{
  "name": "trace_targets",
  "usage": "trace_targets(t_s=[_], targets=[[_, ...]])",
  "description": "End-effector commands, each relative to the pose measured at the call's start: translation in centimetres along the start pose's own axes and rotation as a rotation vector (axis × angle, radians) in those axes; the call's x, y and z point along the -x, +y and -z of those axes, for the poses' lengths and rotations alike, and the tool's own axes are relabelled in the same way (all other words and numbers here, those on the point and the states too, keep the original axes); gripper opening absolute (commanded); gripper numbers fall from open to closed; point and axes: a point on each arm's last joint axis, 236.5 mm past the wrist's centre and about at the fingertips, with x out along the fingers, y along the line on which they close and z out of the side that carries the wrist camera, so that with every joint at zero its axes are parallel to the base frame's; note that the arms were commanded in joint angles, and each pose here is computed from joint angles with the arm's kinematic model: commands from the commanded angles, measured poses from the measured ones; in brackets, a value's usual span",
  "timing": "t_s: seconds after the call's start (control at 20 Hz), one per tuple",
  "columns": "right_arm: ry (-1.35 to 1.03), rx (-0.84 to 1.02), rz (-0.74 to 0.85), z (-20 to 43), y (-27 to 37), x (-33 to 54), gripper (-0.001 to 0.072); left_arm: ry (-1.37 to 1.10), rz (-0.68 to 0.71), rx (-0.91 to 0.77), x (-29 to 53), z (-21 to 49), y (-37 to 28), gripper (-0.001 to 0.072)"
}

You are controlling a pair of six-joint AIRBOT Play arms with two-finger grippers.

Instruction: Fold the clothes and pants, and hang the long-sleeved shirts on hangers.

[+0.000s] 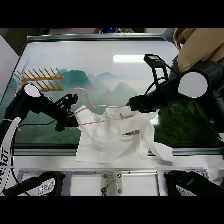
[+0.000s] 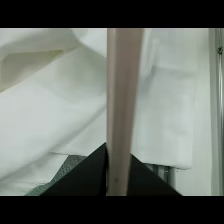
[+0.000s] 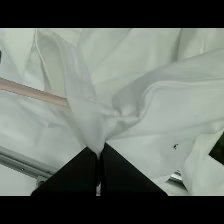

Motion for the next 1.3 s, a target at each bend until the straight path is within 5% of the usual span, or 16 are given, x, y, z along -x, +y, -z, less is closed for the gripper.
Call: trace_targets(t_s=[0.0,0.45,0.75,1.25], targets=[[-0.036,0.037,-0.04,-0.3,2.2,-0.2,0.0013,-0.002,-0.001,0.002,0.0,0.0,0.0,0.0024],[-0.105,0.099,-0.102,-1.1,5.4,-0.4,0.0013,-0.002,-0.008,0.034,0.0,0.0,0.2,0.0023],[-0.091,0.026,0.118,-0.3,-0.1,0.9,0.0013,-0.019,-0.027,0.166,1.0,1.1,0.6,0.0023],[-0.163,0.021,0.041,-2.0,1.8,0.8,0.0013,-0.02,-0.029,0.164,0.9,1.0,0.7,0.0023]])
